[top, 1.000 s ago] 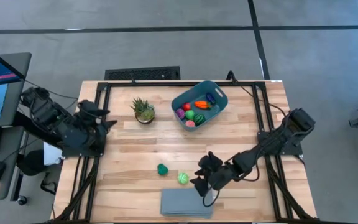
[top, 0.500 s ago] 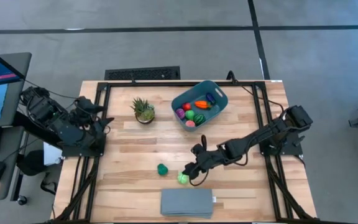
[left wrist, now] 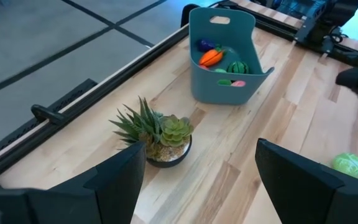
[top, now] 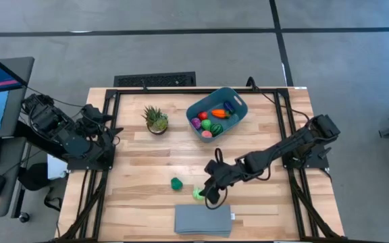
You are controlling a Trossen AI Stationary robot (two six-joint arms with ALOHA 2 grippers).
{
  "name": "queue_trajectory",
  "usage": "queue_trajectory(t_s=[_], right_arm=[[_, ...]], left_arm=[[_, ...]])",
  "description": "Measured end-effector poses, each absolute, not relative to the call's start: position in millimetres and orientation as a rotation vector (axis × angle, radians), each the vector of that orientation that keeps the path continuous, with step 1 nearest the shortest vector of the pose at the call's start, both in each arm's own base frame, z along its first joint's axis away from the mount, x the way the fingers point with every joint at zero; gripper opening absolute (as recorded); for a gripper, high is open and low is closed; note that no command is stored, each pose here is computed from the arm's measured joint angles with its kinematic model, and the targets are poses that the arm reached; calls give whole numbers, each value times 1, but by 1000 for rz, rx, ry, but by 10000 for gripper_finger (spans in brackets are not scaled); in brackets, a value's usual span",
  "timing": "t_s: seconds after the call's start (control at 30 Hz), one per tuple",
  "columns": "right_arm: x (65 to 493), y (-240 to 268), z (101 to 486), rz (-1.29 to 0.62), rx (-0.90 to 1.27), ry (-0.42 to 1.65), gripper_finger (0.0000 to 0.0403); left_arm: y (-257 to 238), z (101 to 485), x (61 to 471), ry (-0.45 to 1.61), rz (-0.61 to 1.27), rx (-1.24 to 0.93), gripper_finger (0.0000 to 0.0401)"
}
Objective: Pick and placing Produce into tupperware
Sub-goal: Put the bell pepper into the bin
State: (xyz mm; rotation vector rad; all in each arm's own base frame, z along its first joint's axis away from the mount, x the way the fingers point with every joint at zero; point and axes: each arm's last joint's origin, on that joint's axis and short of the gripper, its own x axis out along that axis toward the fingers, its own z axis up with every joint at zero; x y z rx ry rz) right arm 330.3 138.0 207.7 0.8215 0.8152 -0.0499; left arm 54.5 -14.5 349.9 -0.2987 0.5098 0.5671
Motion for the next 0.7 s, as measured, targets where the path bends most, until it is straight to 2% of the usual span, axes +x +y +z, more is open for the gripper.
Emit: queue_trajectory(t_s=[0.33,0.53,0.6,0.7], right_arm=[[331,140,215,-3,545,877,306],[347,149,200,71,513,937,306],[342,148,190,62,492,1037,306],[357,150,185,51,518,1043,306]], left_arm=[[-15,350,55,522,559,-312,291],[-15,349,55,532,556,-318,291],[-15,349,55,533,556,-316,291],[-15,349,55,536,557,-314,291]])
